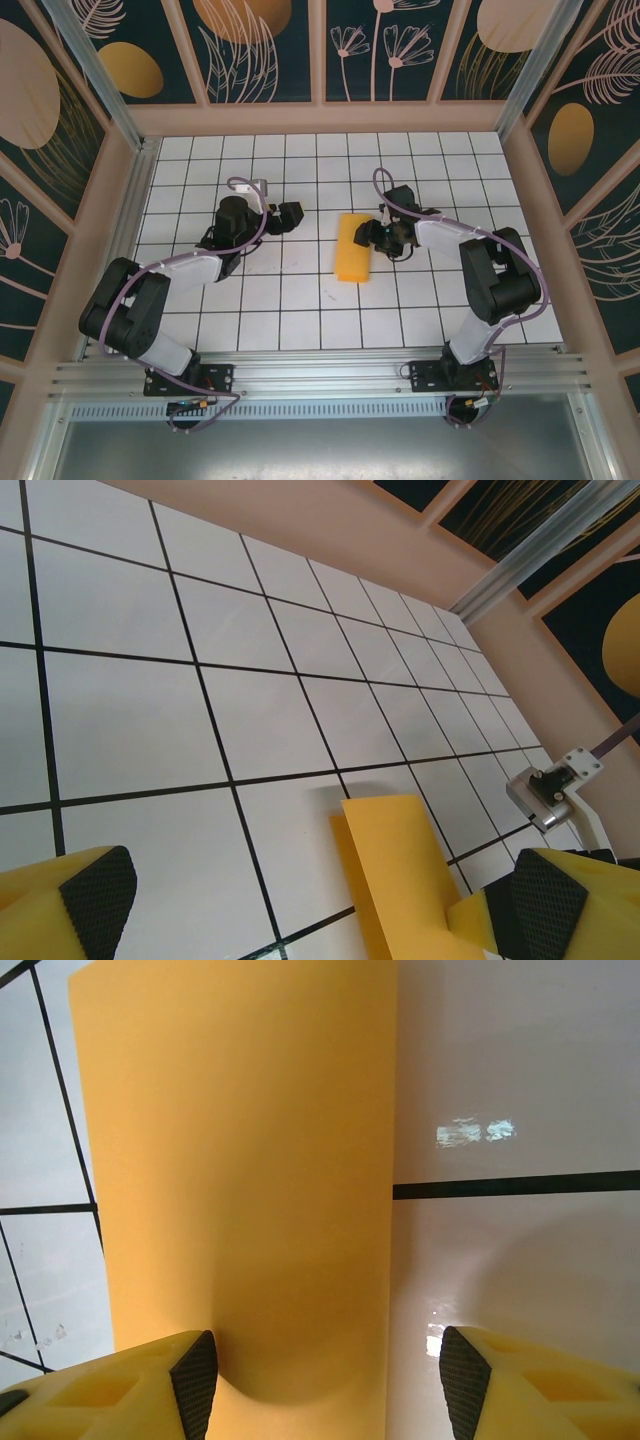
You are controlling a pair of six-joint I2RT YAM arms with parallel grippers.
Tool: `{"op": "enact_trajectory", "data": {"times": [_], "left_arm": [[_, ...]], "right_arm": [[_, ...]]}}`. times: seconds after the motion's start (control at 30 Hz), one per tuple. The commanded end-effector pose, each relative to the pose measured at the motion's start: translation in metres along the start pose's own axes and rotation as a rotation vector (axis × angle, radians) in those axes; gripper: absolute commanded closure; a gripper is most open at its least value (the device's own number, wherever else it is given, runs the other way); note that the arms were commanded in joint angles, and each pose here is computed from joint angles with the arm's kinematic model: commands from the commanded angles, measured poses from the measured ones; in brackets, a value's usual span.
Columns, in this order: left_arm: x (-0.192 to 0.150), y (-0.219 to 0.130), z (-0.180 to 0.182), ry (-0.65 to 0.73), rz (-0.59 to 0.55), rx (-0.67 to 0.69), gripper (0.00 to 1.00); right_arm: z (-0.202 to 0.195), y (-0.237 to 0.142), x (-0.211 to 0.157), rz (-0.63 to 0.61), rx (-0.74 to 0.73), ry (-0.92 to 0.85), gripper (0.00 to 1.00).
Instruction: Fold a paper plane with a square sheet of paper (pick it up from the middle)
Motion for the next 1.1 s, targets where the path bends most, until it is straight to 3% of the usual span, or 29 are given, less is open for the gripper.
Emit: {"op": "enact_trajectory", "data": {"times": [0.0,0.37,0.63,0.8,1.07], "left_arm": [[0.003,0.006,-0.005,-0.004,-0.002,-0.016,0.01],[-0.021,0.029,-0.012,0.002,0.091,-0.024,0.05],[-0.038,0.042,-0.014,0.0,0.125,0.0,0.09],[-0.048,0.052,-0.008,-0.03,0.154,0.022,0.19],[-0.051,0.063,-0.009,-0.052,0.177,0.027,0.25]], "right_arm": [[-0.008,-0.001,-0.006,0.014,-0.031,-0.008,0.36],[-0.026,-0.007,-0.01,0.047,-0.14,-0.03,0.36],[-0.026,0.0,-0.007,0.025,-0.098,0.024,0.35],[-0.023,0.003,-0.006,0.019,-0.073,0.031,0.35],[-0.025,0.009,-0.016,0.058,-0.073,0.02,0.35]]}}
Point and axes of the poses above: each hand's point on the last joint's axis, 136 mm out from that joint toward the fingers, its own y axis out along the fingers, its own z axis along the line the jaws close on, x = y × z, the point moved 2 cm from there along -y, back along the fingers, and after that the axes turned 14 degrees about -y, right-handed, at the moved point
